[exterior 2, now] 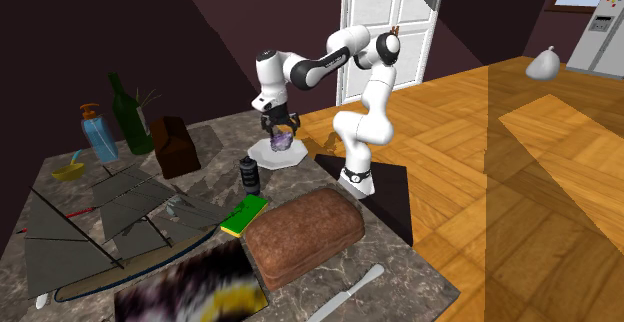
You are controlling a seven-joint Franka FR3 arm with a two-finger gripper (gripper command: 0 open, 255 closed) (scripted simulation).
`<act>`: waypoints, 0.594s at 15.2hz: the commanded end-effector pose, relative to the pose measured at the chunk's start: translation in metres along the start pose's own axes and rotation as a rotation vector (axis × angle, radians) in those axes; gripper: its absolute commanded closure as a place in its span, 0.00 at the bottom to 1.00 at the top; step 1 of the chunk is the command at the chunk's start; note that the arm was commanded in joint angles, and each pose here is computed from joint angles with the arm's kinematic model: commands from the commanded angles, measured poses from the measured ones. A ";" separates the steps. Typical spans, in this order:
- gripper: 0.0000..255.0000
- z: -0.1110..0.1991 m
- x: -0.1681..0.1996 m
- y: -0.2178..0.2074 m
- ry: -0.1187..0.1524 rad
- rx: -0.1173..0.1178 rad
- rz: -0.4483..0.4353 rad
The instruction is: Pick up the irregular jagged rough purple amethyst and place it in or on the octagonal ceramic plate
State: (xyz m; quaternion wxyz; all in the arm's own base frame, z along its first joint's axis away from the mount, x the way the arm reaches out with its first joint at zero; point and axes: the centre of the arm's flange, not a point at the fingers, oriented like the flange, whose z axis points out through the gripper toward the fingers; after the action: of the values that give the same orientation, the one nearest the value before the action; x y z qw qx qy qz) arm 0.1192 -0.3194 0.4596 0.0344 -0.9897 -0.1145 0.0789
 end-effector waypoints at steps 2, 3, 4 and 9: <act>0.00 -0.014 0.002 0.004 -0.001 0.001 0.000; 0.00 -0.027 0.002 0.004 -0.001 0.001 0.000; 0.00 -0.040 0.002 0.004 -0.001 0.001 0.000; 0.00 -0.051 0.002 0.004 -0.001 0.001 0.000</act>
State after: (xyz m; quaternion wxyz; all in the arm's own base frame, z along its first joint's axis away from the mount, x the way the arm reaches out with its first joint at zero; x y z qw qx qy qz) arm 0.1297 -0.3246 0.5082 0.0349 -0.9896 -0.1143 0.0796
